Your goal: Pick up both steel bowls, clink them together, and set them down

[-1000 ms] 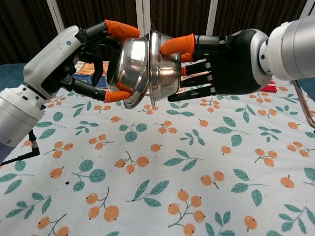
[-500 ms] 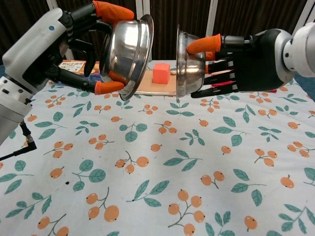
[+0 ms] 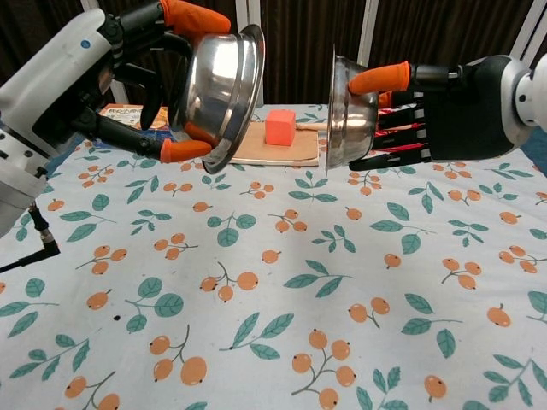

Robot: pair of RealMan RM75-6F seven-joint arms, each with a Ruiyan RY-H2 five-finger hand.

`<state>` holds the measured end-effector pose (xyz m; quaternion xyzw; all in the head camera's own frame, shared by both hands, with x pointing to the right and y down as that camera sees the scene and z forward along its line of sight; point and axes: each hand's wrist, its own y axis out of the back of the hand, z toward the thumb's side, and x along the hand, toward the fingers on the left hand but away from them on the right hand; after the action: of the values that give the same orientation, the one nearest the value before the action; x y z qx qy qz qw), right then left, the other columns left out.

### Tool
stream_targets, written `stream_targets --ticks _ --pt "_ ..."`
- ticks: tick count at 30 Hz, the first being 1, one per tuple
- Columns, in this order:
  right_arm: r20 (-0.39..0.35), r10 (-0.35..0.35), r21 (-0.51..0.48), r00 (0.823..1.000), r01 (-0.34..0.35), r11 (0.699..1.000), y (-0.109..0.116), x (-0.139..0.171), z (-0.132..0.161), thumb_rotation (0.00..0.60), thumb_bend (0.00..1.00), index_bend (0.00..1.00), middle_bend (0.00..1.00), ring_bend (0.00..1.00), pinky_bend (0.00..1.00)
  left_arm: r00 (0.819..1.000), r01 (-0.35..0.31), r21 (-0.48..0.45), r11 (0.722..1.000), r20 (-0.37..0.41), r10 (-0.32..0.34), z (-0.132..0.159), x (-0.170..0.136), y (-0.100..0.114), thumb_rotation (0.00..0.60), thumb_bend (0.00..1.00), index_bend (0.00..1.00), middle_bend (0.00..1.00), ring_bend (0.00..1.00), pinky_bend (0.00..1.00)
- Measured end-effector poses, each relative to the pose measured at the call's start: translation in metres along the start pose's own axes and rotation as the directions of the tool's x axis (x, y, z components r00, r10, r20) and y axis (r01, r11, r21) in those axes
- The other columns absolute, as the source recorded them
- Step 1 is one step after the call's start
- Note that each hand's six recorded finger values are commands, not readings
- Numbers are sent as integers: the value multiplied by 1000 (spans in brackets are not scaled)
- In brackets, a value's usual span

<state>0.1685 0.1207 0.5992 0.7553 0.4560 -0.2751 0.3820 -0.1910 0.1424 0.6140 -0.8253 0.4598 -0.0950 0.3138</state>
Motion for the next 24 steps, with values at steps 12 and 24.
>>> stream_targets --ticks 12,24 --pt "-16 39 -8 999 -39 999 -27 5 1 600 482 803 819 692 526 1000 29 -10 1000 3 -29 0 10 -19 600 287 565 682 532 710" --pt "-16 61 -37 998 -62 997 -44 10 1 600 482 803 819 693 526 998 45 -13 999 32 -45 4 19 -38 600 287 565 683 532 710"
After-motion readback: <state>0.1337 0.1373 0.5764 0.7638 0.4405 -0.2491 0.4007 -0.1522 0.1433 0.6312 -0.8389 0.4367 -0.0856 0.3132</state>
